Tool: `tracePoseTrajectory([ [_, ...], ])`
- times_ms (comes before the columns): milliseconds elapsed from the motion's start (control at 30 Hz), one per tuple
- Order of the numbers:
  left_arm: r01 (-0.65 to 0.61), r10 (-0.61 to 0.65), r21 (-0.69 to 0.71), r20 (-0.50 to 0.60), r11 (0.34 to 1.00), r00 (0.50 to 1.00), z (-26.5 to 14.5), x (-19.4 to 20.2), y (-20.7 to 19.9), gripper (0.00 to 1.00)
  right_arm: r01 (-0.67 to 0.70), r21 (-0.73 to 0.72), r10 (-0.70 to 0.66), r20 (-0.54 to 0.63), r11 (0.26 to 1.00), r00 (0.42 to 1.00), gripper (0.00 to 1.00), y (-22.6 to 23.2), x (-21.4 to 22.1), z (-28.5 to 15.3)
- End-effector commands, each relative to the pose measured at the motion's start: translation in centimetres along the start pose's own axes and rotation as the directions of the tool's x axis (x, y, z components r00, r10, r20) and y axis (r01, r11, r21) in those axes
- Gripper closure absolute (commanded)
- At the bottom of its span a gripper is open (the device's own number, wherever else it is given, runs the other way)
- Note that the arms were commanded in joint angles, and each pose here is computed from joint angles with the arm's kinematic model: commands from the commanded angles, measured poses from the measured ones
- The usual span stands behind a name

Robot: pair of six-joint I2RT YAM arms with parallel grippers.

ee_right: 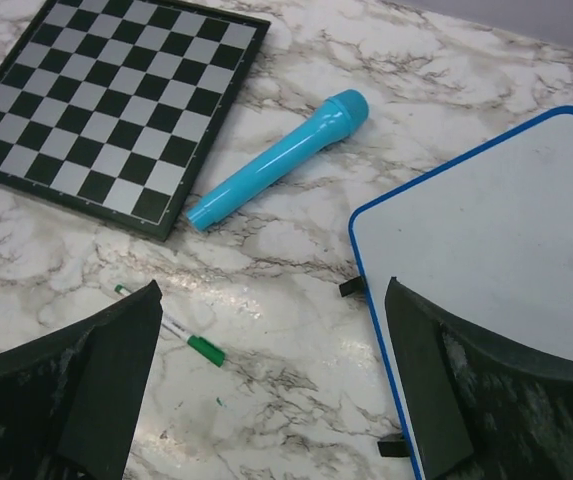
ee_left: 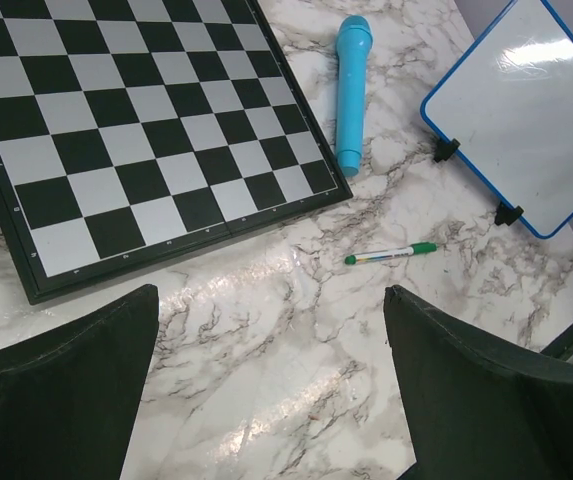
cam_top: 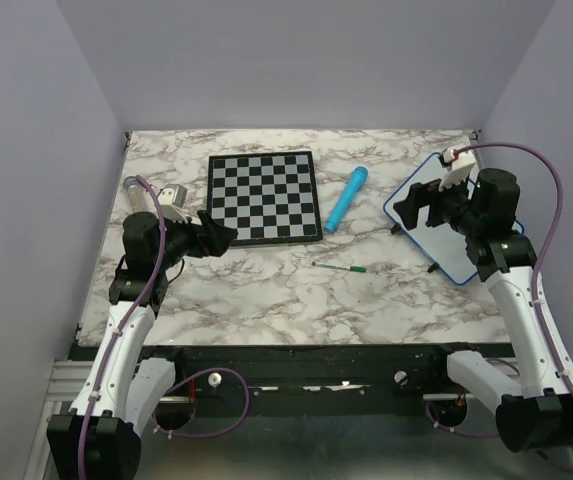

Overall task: Write a sentence on the whiteboard
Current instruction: Pick up the whiteboard marker from the center of the board.

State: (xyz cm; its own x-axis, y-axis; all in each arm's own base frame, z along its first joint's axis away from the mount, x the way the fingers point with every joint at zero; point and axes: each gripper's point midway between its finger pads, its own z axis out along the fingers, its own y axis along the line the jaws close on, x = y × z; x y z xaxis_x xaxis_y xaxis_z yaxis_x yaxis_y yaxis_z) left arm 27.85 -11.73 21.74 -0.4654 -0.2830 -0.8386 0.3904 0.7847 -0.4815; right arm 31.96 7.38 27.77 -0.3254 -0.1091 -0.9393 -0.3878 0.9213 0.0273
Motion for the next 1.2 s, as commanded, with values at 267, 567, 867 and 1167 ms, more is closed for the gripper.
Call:
tracePoseTrajectory([
  [267, 0.002, -0.002, 0.029, 0.001, 1.000, 1.000, 0.1, 0.4, -0.4, 0.01, 0.211, -0.729, -0.265, 0.042, 0.652, 0.963, 0.00, 11.9, 6.3, -0.7],
  [567, 0.005, -0.004, 0.020, -0.006, 1.000, 1.000, 0.2, 0.6, -0.1, 0.01, 0.336, -0.683, -0.562, -0.133, 0.649, 0.816, 0.00, 11.9, 13.2, 3.3],
  [867, -0.002, 0.002, 0.014, -0.001, 1.000, 1.000, 0.2, 0.4, 0.0, 0.01, 0.300, -0.697, -0.585, -0.210, 0.651, 0.783, 0.00, 11.5, 16.1, 5.1],
  [1167, 0.000, 0.000, 0.014, -0.001, 1.000, 1.000, 0.3, 0.4, 0.0, 0.01, 0.312, -0.702, -0.612, -0.220, 0.640, 0.760, 0.00, 11.2, 17.4, 5.6],
])
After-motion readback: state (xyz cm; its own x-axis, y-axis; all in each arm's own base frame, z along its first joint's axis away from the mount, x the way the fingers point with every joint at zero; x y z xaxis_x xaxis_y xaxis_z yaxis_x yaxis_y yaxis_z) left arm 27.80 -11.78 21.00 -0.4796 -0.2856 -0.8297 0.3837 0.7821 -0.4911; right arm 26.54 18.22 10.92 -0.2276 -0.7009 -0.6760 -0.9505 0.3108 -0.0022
